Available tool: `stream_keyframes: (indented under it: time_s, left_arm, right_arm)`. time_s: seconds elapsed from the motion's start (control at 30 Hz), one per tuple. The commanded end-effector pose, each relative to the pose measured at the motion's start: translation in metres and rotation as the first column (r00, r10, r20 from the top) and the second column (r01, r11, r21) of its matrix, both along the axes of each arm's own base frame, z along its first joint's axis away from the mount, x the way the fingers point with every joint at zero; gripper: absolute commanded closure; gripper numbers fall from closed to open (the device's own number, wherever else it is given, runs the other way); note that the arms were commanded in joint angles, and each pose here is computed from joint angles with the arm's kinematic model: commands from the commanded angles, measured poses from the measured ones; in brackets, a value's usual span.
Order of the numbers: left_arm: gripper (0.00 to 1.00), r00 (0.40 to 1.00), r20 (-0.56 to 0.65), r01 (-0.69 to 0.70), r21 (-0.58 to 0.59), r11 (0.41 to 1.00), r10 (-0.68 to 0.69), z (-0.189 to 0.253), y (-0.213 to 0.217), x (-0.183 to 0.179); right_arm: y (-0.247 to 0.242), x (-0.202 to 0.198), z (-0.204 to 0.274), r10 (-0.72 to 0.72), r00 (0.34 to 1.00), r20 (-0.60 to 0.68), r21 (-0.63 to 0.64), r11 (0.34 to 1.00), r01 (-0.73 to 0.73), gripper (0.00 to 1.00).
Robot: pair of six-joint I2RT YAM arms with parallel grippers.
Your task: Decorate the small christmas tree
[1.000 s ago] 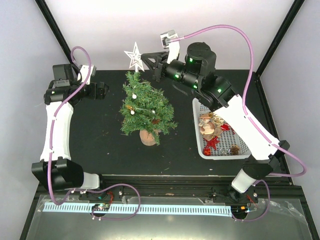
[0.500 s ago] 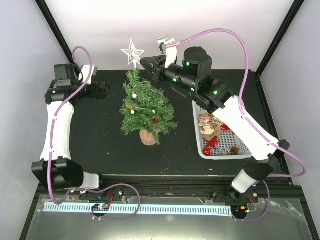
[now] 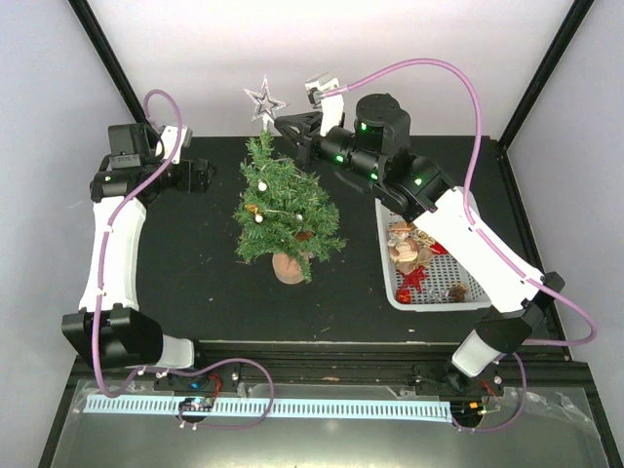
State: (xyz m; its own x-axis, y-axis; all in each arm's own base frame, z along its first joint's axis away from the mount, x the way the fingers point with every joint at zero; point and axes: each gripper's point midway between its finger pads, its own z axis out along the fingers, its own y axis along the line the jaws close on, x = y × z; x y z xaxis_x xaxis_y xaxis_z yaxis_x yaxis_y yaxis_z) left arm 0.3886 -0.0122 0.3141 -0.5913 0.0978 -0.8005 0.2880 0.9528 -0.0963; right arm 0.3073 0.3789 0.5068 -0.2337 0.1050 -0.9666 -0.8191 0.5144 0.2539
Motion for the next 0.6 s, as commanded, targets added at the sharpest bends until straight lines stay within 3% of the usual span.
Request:
stream_keyframes:
  time_s: [0.0, 0.57]
  left_arm:
    - [0.01, 1.0, 0.013, -0.008, -0.003, 1.0, 0.008, 0.003, 0.0, 0.006]
    - [0.01, 1.0, 0.009, -0.003, -0.004, 1.0, 0.003, -0.002, -0.002, 0.003]
  right_arm:
    - [-0.007, -0.009, 0.009, -0.003, 1.0, 0.026, 0.012, 1.0, 0.002, 0.98]
    - [0.0, -0.017, -0.001, 0.064, 0.998, -0.01, -0.001, 0.998, -0.064, 0.99]
